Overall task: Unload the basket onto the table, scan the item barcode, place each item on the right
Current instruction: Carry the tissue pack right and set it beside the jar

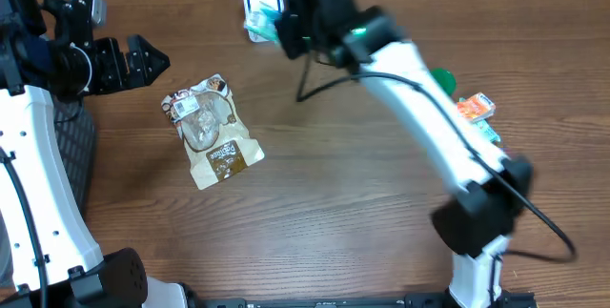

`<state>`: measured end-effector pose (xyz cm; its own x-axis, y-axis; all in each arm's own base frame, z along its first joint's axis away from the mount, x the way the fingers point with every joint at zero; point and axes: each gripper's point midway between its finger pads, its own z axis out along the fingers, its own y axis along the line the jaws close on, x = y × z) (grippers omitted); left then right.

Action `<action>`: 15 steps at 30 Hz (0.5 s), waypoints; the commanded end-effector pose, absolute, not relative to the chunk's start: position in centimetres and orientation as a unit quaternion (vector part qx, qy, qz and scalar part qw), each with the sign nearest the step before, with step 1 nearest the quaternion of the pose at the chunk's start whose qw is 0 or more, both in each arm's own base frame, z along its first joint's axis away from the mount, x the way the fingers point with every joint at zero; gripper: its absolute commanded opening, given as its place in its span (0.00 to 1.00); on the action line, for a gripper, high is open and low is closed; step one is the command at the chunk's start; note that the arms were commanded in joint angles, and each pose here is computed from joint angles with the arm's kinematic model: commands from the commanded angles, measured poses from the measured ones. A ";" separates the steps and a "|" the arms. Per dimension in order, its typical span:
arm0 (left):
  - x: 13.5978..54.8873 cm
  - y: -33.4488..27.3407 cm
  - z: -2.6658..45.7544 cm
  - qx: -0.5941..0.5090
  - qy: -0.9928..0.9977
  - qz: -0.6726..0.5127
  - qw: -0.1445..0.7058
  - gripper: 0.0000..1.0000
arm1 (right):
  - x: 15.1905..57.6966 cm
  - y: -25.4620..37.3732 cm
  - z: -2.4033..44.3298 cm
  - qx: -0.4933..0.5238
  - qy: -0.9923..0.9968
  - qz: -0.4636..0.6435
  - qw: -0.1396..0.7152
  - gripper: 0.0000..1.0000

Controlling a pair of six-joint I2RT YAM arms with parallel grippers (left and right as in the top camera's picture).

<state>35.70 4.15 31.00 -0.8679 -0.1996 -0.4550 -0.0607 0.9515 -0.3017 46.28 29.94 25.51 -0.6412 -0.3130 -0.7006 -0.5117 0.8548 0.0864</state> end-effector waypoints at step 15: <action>35.6 4.0 31.8 -0.055 0.953 -0.139 0.262 1.00 | 37.6 4.1 8.3 0.147 0.984 -0.095 0.014 0.04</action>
<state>35.71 4.15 31.01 -0.8677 -0.1995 -0.4553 -0.0606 0.9515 -0.3016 37.93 6.03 8.98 -0.9788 0.2000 -0.0439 0.2043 0.9684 -0.1429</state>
